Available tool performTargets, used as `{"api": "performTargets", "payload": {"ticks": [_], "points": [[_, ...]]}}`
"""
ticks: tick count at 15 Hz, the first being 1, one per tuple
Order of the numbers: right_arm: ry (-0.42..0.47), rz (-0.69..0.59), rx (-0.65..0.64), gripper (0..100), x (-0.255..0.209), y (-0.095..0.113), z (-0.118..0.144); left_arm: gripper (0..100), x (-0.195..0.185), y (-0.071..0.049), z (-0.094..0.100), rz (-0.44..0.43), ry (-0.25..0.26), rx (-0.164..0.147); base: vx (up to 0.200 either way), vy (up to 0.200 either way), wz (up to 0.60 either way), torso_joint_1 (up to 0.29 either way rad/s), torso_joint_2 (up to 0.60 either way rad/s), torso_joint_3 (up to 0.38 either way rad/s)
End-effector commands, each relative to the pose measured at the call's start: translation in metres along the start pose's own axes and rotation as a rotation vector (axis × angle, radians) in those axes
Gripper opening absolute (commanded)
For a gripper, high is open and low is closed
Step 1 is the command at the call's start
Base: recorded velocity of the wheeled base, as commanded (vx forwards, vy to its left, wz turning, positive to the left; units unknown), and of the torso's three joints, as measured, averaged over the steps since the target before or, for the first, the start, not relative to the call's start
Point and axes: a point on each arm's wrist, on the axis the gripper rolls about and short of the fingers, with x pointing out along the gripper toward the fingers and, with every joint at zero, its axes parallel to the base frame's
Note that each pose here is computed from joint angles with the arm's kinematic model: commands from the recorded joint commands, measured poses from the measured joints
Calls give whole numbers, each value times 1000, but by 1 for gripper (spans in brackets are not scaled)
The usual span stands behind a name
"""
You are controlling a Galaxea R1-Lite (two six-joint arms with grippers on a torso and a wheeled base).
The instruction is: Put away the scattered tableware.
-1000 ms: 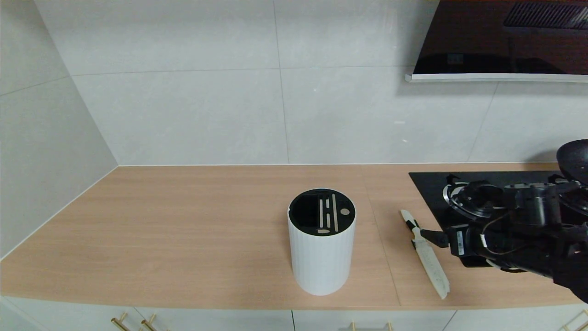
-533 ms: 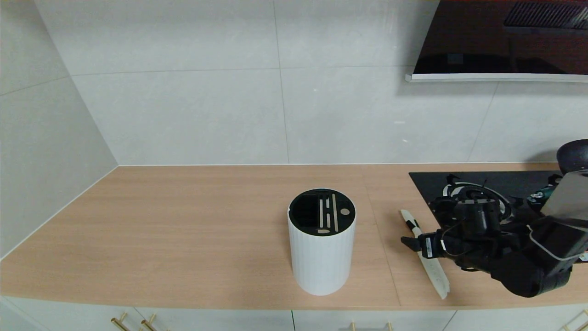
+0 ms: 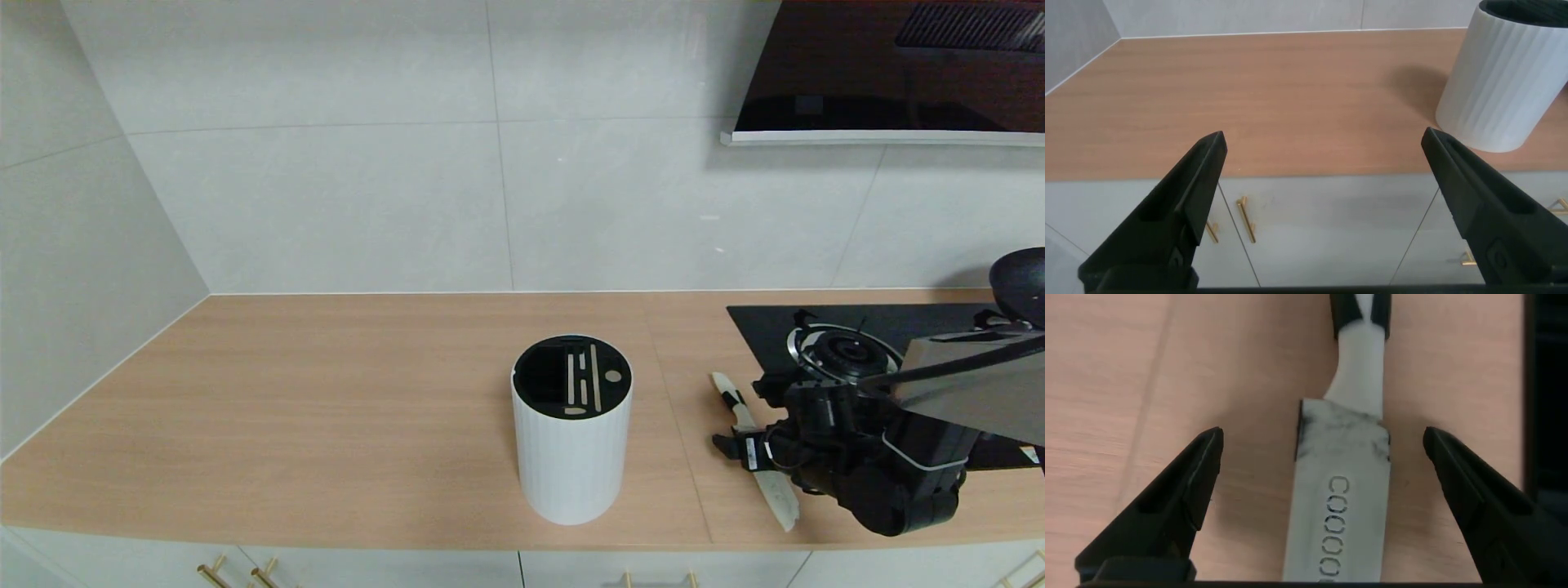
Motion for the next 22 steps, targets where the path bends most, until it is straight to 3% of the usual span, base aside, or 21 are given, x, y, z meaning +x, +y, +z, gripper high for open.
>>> {"api": "performTargets", "payload": {"ticks": [1, 6, 7, 16, 22], "points": [[10, -15, 9, 100, 4, -3, -3, 100, 0, 0, 0, 0, 0, 0, 0, 0, 0, 0, 0, 0], [4, -39, 17, 100, 5, -4, -2, 100, 0, 0, 0, 0, 0, 0, 0, 0, 0, 0, 0, 0], [2, -39, 17, 0, 5, -4, -2, 100, 0, 0, 0, 0, 0, 0, 0, 0, 0, 0, 0, 0], [5, -37, 16, 0, 3, -2, -2, 100, 0, 0, 0, 0, 0, 0, 0, 0, 0, 0, 0, 0], [-169, -25, 58, 0, -52, -3, 53, 100, 0, 0, 0, 0, 0, 0, 0, 0, 0, 0, 0, 0]]}}
